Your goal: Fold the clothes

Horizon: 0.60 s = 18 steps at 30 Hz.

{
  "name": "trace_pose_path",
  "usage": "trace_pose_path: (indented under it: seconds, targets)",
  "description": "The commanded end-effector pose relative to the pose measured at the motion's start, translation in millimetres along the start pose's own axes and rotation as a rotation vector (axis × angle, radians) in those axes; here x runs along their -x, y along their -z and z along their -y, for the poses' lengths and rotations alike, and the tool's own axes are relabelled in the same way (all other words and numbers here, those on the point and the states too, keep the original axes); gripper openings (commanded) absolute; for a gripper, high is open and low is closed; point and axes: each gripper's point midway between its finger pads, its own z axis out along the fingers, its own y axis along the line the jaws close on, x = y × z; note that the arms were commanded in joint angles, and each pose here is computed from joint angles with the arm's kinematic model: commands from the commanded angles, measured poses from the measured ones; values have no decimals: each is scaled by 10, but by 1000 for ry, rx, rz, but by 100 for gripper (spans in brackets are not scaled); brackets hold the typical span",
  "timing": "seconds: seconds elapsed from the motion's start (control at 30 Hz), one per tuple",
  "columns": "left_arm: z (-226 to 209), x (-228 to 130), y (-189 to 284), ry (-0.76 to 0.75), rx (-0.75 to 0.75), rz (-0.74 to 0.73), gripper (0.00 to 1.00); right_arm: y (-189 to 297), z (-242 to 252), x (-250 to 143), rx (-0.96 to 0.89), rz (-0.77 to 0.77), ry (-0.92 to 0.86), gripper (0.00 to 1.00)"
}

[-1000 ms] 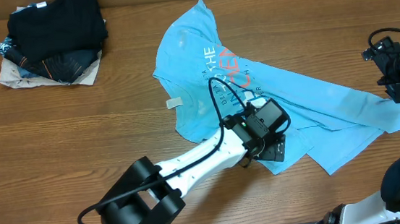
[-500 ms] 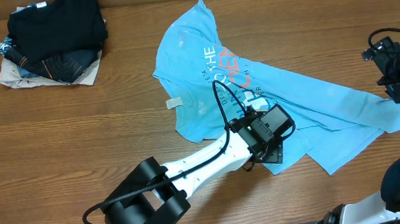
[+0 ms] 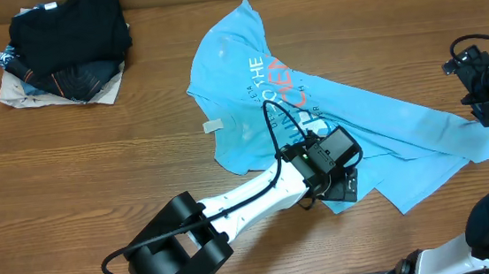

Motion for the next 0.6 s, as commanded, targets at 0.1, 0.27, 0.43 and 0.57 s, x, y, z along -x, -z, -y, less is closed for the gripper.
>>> trace_pose_path:
  seconds: [0.1, 0.27, 0.43, 0.57]
  targets:
    - [-183, 4, 235, 126, 176, 0, 100, 68, -35, 67, 11, 36, 4, 100]
    - [-38, 127, 527, 115, 212, 57, 100, 68, -54, 93, 19, 47, 2, 100]
    - [5, 97, 531, 189, 211, 65, 100, 67, -41, 77, 14, 40, 1, 100]
    - [-107, 37, 452, 277, 264, 51, 100, 67, -37, 70, 12, 38, 1, 100]
